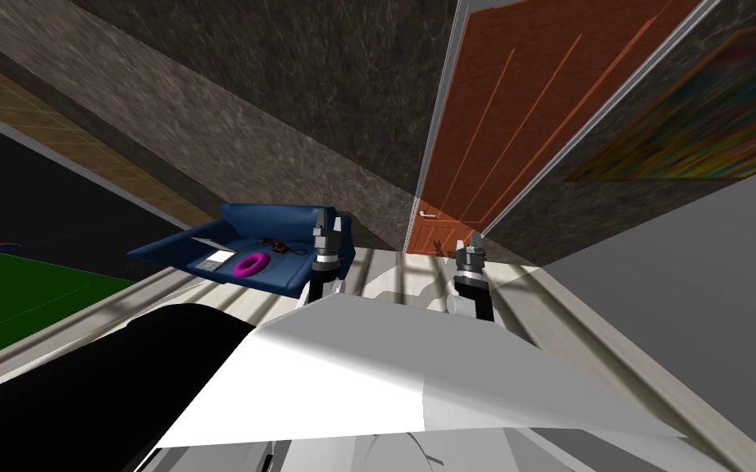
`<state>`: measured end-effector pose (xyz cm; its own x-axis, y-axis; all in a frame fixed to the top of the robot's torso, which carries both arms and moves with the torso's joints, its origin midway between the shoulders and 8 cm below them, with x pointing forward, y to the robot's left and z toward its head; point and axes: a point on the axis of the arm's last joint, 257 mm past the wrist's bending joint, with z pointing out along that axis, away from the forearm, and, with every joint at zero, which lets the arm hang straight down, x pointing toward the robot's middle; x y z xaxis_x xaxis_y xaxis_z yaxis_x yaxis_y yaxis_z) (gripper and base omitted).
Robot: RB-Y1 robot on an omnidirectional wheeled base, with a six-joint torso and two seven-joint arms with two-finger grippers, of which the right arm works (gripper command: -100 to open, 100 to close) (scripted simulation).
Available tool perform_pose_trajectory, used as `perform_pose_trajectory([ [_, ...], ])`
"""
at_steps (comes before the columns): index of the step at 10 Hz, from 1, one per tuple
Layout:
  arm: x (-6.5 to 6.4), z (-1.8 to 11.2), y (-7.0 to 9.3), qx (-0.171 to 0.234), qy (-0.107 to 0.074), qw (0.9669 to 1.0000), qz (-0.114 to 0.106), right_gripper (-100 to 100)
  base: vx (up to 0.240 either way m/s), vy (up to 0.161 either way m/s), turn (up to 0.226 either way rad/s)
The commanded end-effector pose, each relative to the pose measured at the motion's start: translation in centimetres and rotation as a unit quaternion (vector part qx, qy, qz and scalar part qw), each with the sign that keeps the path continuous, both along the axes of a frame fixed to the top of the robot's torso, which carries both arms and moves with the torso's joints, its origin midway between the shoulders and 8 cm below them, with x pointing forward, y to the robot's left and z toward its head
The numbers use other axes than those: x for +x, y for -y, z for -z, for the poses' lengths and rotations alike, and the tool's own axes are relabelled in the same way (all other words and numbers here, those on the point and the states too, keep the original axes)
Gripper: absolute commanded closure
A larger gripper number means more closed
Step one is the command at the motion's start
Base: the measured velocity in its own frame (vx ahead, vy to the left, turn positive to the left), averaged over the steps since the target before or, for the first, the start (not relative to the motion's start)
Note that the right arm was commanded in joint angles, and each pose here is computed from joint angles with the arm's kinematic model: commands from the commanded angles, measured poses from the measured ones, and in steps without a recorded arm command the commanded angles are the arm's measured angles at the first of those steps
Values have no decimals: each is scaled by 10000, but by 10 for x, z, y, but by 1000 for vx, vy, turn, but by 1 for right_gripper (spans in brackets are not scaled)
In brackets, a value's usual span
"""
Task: Pull the door open
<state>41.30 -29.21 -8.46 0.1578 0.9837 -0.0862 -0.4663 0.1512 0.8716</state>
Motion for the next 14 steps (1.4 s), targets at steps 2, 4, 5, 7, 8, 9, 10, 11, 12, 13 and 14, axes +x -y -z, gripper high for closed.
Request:
perform_pose_trajectory([
  [2, 5, 17, 1, 11, -127, 9999, -30, -100, 100, -24, 33],
  [4, 10, 30, 4, 23, -227, 9997, -48, -100, 98, -25, 36],
  [5, 12, 37, 5, 32, -278, 9996, -56, -100, 95, -22, 34],
  [7, 16, 51, 7, 49, -382, 9992, -69, -100, 97, -8, 37],
  [8, 19, 58, 9, 57, -433, 9990, -74, -100, 97, -10, 29],
  [9, 21, 66, 10, 69, -488, 9988, -78, -100, 101, -29, 34],
  [10, 23, 73, 12, 82, -542, 9985, -81, -100, 104, -29, 40],
  [11, 24, 80, 14, 94, -596, 9981, -83, -100, 114, -18, 49],
  [12, 26, 88, 15, 107, -649, 9978, -85, -100, 99, -12, 37],
  [13, 28, 95, 17, 119, -703, 9974, -86, -100, 92, -14, 34],
  [14, 29, 102, 19, 135, -758, 9970, -85, -100, 93, -23, 37],
])
